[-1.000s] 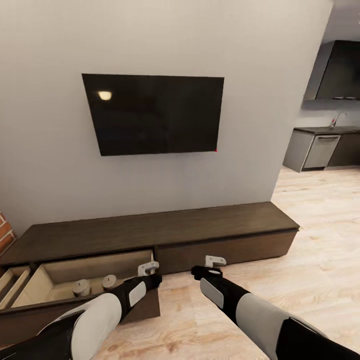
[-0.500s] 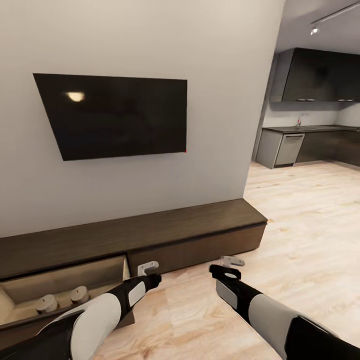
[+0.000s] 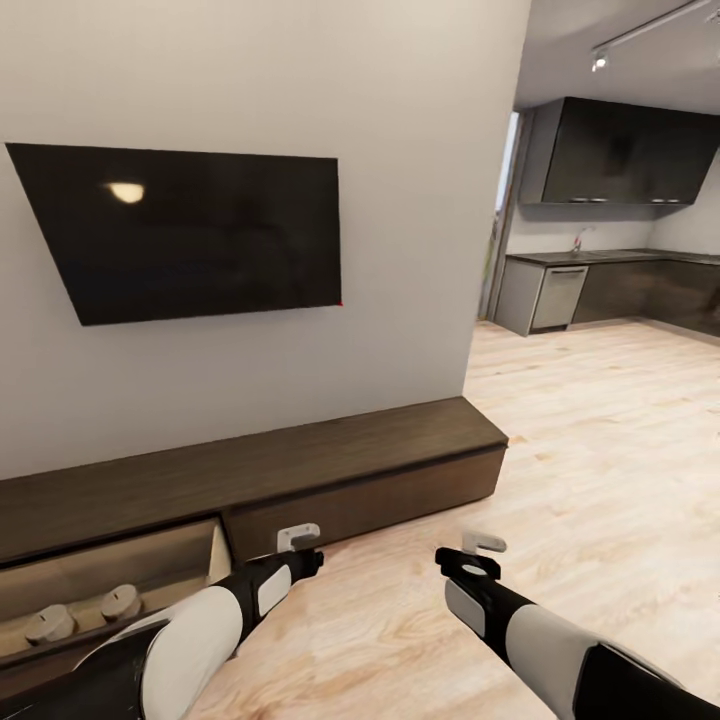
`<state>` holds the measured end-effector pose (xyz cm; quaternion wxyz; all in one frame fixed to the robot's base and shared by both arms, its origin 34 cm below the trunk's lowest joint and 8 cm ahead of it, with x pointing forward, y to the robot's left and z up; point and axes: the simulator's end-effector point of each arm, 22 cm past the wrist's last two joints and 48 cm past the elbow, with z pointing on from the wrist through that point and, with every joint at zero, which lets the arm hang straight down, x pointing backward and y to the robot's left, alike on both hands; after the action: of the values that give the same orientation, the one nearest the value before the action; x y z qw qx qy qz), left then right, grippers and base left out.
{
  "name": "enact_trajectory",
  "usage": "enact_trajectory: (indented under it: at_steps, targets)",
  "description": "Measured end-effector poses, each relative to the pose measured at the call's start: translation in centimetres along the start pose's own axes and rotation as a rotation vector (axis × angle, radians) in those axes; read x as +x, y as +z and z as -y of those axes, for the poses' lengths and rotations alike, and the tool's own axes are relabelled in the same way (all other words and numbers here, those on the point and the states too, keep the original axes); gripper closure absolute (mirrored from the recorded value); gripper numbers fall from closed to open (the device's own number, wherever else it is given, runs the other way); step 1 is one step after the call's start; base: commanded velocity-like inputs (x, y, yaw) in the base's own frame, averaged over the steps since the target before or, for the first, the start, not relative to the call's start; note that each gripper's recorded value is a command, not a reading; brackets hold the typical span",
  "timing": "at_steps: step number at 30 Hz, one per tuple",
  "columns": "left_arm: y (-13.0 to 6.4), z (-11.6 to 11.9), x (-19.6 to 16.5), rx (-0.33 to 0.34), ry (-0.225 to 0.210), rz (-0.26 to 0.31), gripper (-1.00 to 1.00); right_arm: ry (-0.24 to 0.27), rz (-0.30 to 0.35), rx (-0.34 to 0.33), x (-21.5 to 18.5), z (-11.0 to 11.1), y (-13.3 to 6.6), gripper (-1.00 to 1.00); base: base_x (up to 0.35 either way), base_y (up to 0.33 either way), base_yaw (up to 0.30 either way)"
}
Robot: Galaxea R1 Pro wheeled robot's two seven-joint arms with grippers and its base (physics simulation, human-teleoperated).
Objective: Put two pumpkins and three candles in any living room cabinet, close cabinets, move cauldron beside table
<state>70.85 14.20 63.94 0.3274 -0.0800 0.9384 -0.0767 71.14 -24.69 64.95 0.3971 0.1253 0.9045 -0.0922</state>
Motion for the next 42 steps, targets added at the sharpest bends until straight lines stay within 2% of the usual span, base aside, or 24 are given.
enact_trajectory:
  at_steps: [7,12,13,15,16,21,23,25,30,32,34,37,42]
  targets:
    - [0.0,0.0,0.0,0.0,0.015,0.001,-1.0,-0.006,-0.025,-0.003,2.0,0.1,-0.2,-1.0,0.078,-0.252,-0.001]
    - [0.0,0.0,0.0,0.001,0.016,0.0,-1.0,0.027,-0.046,-0.004,2.7,0.4,-0.1,-1.0,0.089,-0.253,-0.001]
    - [0.1,-0.2,1.5,-0.002,0.014,-0.019,-1.0,0.049,-0.074,0.009,4.2,0.8,-0.2,-1.0,0.144,-0.243,-0.04]
    - [0.1,-0.6,2.8,-0.008,0.012,-0.034,-1.0,0.045,-0.096,-0.001,5.9,0.4,-0.5,-1.0,0.139,-0.176,-0.178]
    - [0.2,-1.2,5.3,-0.015,0.009,-0.067,-1.0,0.044,-0.112,-0.013,7.0,0.3,-0.7,-1.0,0.131,-0.116,-0.214]
    - [0.0,-3.0,8.3,-0.023,0.004,-0.1,-1.0,0.041,-0.12,-0.023,7.5,-0.5,-1.1,-1.0,0.066,-0.057,-0.181]
    - [-0.1,-5.1,9.3,-0.041,0.002,-0.112,-1.0,0.041,-0.13,-0.022,8.3,-0.5,-1.3,-1.0,0.012,-0.011,-0.164]
    - [-0.2,-6.5,9.6,-0.048,0.0,-0.113,-1.0,0.04,-0.132,-0.023,8.6,-0.5,-1.5,-1.0,0.037,-0.004,-0.155]
    - [-0.4,-7.5,11.0,-0.029,-0.004,-0.128,-1.0,0.041,-0.133,-0.023,8.9,-0.4,-1.7,-1.0,0.059,-0.001,-0.143]
    - [-0.5,-8.7,11.4,-0.038,-0.005,-0.131,-1.0,0.037,-0.157,-0.015,11.3,0.2,-2.1,-1.0,0.009,0.0,-0.211]
    - [-0.6,-9.1,12.0,-0.043,-0.005,-0.13,-1.0,0.04,-0.153,-0.012,11.8,0.4,-2.2,-1.0,0.004,0.0,-0.235]
    - [-0.8,-11.2,12.9,-0.069,-0.005,-0.117,-1.0,0.047,-0.141,-0.012,12.2,0.5,-2.4,-1.0,0.001,0.0,-0.254]
    - [-0.9,-11.5,13.0,-0.073,-0.004,-0.118,-1.0,0.048,-0.14,-0.013,12.3,0.4,-2.4,-1.0,0.0,0.0,-0.259]
